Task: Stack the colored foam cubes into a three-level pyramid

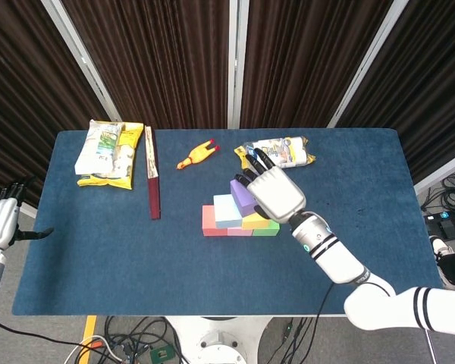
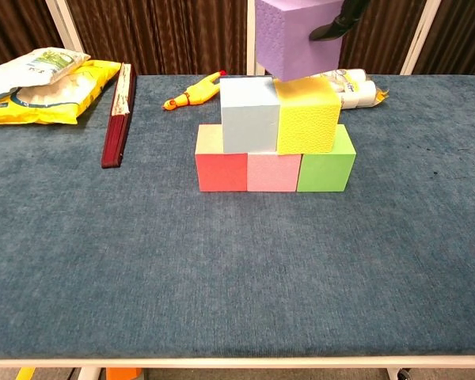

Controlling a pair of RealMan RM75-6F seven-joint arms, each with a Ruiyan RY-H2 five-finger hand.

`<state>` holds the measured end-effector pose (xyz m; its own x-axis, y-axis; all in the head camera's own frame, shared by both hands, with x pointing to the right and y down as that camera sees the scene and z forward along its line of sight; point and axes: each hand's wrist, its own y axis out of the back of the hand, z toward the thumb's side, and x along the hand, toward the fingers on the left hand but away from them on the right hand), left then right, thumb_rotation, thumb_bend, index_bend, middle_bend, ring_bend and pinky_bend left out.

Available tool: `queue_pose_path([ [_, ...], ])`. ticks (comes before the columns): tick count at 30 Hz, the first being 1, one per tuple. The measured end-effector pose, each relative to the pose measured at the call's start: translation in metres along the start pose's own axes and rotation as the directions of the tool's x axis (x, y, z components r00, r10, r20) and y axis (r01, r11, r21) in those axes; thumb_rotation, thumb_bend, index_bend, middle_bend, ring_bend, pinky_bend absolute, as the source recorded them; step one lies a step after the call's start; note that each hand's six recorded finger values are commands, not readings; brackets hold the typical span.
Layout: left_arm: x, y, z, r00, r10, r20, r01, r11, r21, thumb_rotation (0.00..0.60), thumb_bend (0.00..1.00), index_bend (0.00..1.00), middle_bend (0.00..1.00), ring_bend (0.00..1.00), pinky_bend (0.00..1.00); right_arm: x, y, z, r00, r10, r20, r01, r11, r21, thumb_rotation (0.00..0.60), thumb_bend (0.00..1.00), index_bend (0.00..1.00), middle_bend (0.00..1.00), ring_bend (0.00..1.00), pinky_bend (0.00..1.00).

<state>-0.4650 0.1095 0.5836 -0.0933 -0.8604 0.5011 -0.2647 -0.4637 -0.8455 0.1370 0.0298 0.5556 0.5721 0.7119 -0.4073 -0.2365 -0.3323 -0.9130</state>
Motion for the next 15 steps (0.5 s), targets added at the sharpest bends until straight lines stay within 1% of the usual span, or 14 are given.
queue_pose_path([
  [10, 0.001, -0.002, -0.003, 1.000, -0.005, -0.006, 0.005, 1.000, -0.002, 0.600, 0.07, 0.09, 0.05, 0.00, 0.10, -0.009, -0.004, 0.020, 1.000, 0.007, 0.028, -0.007, 1.000, -0.003, 0.600, 0.17, 0.20, 0.41, 0.08, 0.00],
  [15, 0.001, -0.004, -0.005, 1.000, -0.009, -0.008, 0.009, 1.000, -0.003, 0.600, 0.06, 0.09, 0.05, 0.00, 0.10, -0.012, -0.006, 0.025, 0.999, 0.005, 0.034, -0.005, 1.000, 0.000, 0.600, 0.17, 0.19, 0.39, 0.08, 0.00],
])
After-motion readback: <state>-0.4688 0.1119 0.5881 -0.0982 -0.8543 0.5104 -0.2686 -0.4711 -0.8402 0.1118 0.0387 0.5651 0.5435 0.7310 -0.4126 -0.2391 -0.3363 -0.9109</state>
